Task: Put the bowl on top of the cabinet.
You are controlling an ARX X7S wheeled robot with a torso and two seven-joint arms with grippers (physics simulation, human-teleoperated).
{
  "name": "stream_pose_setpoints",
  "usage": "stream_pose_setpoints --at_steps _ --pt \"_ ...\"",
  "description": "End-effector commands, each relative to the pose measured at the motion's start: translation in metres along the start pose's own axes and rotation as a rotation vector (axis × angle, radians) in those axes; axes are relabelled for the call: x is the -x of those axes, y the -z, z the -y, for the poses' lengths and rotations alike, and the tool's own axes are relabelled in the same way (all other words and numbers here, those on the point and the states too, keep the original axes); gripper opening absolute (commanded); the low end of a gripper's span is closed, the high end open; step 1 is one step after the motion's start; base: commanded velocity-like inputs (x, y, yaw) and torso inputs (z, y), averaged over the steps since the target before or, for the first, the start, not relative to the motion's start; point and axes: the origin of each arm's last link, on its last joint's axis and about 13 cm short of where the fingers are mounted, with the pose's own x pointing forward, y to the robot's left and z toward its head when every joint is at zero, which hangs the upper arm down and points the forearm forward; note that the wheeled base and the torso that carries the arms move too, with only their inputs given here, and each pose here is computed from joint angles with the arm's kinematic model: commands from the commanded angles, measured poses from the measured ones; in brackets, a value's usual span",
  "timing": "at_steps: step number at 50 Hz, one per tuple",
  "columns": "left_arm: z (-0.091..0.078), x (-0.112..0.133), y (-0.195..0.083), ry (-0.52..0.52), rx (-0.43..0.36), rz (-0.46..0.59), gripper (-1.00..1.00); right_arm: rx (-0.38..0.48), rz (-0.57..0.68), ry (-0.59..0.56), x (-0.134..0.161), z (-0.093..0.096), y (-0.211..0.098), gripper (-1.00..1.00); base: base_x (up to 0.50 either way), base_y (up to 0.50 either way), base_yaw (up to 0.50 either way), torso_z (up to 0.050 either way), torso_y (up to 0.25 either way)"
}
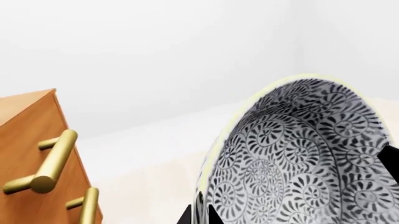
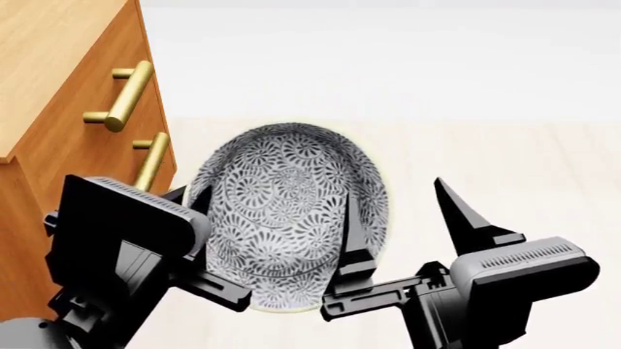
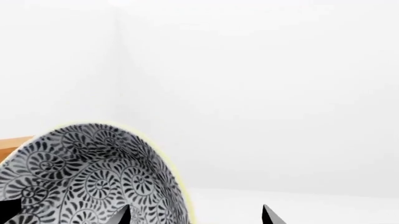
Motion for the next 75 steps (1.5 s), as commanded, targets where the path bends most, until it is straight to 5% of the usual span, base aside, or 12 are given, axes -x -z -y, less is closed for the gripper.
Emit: stream_pose_setpoints --at_steps 1,16,23,28,45,51,54,59,75 --pt "-0.003 0.000 -0.001 -0.027 -0.002 0.013 -1.00 0.001 -0.001 0.012 0.000 0.001 0.000 1.00 0.00 0.00 0.00 0.000 0.000" --pt "-0.004 -0.004 -0.004 -0.036 -0.023 0.019 -1.00 -0.008 0.005 0.009 0.004 0.000 0.000 1.00 0.00 0.00 0.00 0.000 0.001" --pt "-0.001 -0.009 -0.027 0.029 -0.097 0.072 -1.00 -0.030 0.052 0.013 0.019 -0.002 -0.007 1.00 0.00 0.00 0.00 0.000 0.000" --pt "0.000 -0.016 -0.033 0.083 -0.078 0.052 -1.00 -0.044 0.075 0.032 0.035 -0.002 -0.005 1.00 0.00 0.00 0.00 0.002 0.000" --pt "-0.014 -0.046 -0.054 -0.105 -0.168 0.108 -1.00 -0.032 0.224 0.027 0.096 -0.025 -0.031 1.00 0.00 0.00 0.00 0.000 0.001" --pt "-0.019 -0.057 -0.063 -0.108 -0.125 0.078 -1.00 -0.010 0.256 0.021 0.106 -0.030 -0.040 1.00 0.00 0.00 0.00 0.000 0.000" --pt "-0.022 -0.063 -0.071 -0.196 -0.209 0.100 -1.00 0.007 0.268 0.016 0.109 -0.034 -0.042 1.00 0.00 0.00 0.00 0.000 0.003" --pt "-0.019 -0.064 -0.084 -0.187 -0.340 0.149 -1.00 0.009 0.289 0.026 0.118 -0.038 -0.042 1.00 0.00 0.00 0.00 0.000 0.000" --pt "-0.015 -0.052 -0.128 -0.117 -0.328 0.180 -1.00 0.023 0.324 0.034 0.135 -0.048 -0.040 1.00 0.00 0.00 0.00 0.000 0.001"
